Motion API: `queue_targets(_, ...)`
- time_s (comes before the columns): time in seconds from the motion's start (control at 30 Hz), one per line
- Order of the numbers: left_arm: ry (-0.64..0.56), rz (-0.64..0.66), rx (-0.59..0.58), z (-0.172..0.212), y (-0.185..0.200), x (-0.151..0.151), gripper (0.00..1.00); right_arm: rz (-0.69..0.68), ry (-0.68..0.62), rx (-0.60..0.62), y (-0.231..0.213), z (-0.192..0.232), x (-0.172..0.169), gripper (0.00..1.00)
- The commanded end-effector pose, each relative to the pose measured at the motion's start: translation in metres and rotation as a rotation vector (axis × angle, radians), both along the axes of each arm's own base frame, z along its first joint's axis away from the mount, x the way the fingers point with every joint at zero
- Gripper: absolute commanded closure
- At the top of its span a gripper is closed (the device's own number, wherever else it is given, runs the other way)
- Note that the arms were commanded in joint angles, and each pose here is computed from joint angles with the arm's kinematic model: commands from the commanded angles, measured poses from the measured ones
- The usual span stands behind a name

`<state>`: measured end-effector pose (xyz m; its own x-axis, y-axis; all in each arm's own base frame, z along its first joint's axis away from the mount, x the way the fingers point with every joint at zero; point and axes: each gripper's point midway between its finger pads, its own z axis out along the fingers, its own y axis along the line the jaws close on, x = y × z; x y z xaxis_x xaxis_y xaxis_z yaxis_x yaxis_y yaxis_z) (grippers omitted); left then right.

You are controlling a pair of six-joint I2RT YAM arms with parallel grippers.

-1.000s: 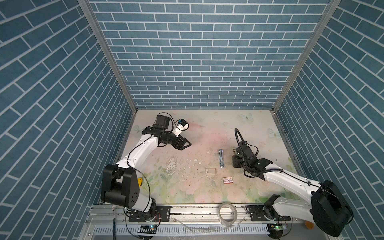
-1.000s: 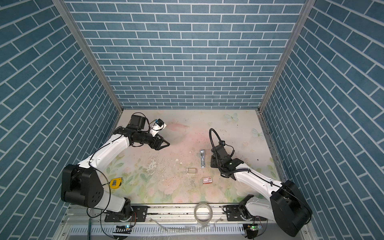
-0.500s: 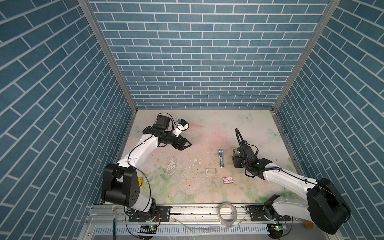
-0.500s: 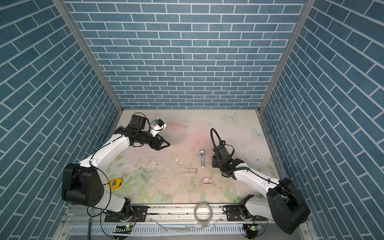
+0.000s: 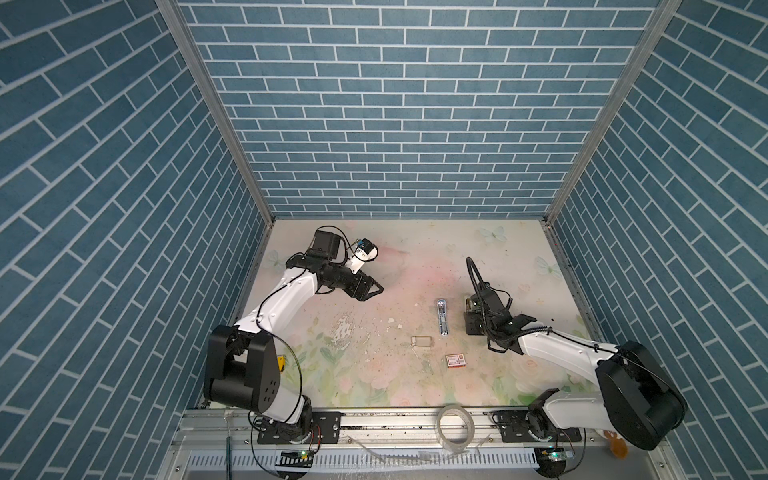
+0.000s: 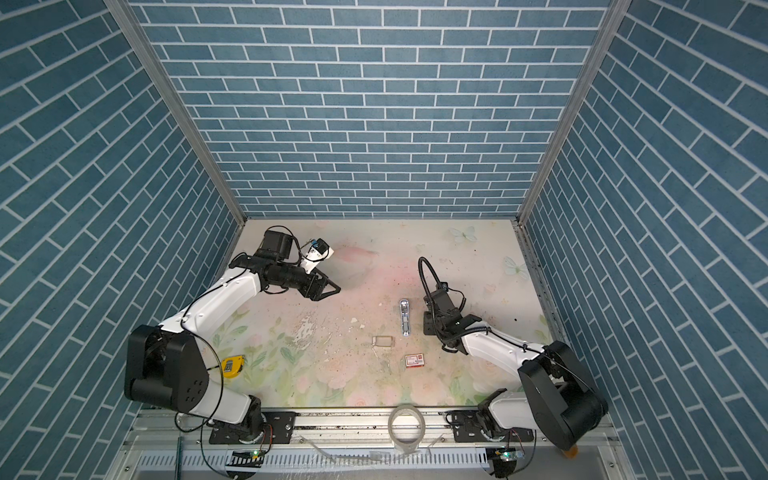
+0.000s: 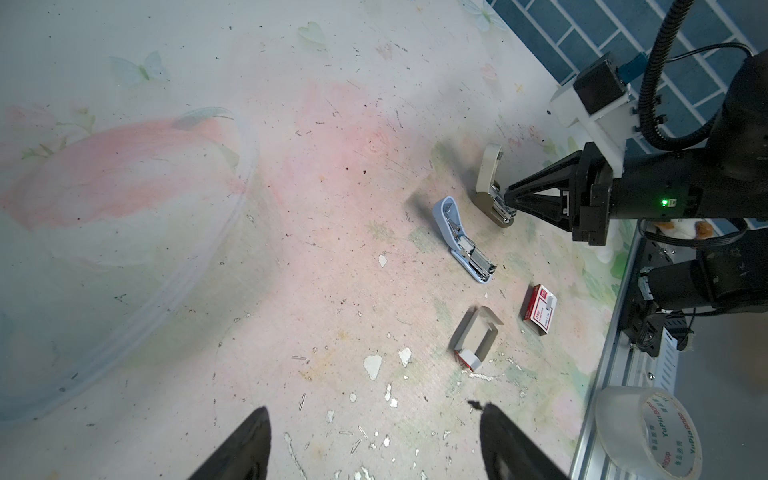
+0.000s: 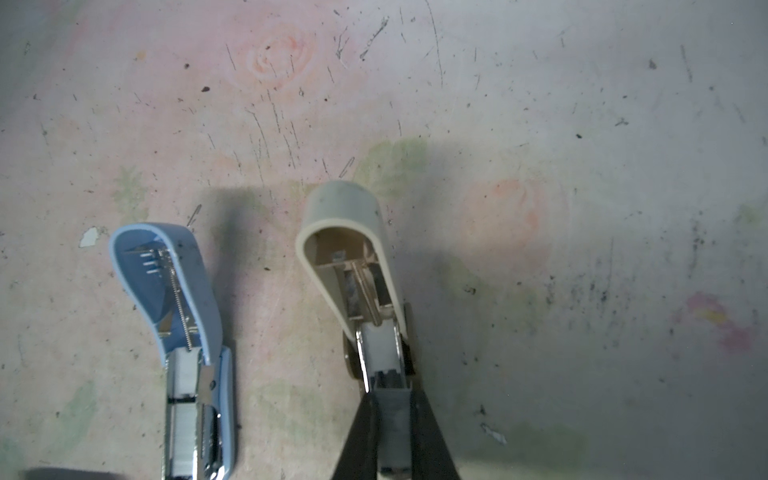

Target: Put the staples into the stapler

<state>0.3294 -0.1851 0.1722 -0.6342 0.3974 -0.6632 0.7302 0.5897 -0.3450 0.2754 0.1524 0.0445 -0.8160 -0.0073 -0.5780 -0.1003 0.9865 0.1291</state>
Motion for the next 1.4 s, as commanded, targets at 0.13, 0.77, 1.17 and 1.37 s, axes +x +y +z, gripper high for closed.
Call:
queue_targets(0.13,0.030,-0.011,-0.005,-0.011,-0.001,-0.003,0.20,0.029,0.003,-0.004,0.002,-0.003,0.001,0.88)
queue_targets(0.77,0.037,-0.011,-0.003,-0.014,-0.001,-0.003,0.20,0.056,0.051,0.023,0.012,-0.013,-0.002,0.88)
queue_targets(1.17,0.030,-0.011,-0.005,-0.012,-0.002,-0.002,0.20,0.053,0.031,0.067,0.016,-0.003,0.000,0.89)
queue_targets(1.37,0.028,-0.012,-0.010,-0.010,-0.002,-0.002,0.20,0.050,0.028,0.079,0.017,0.005,-0.001,0.88)
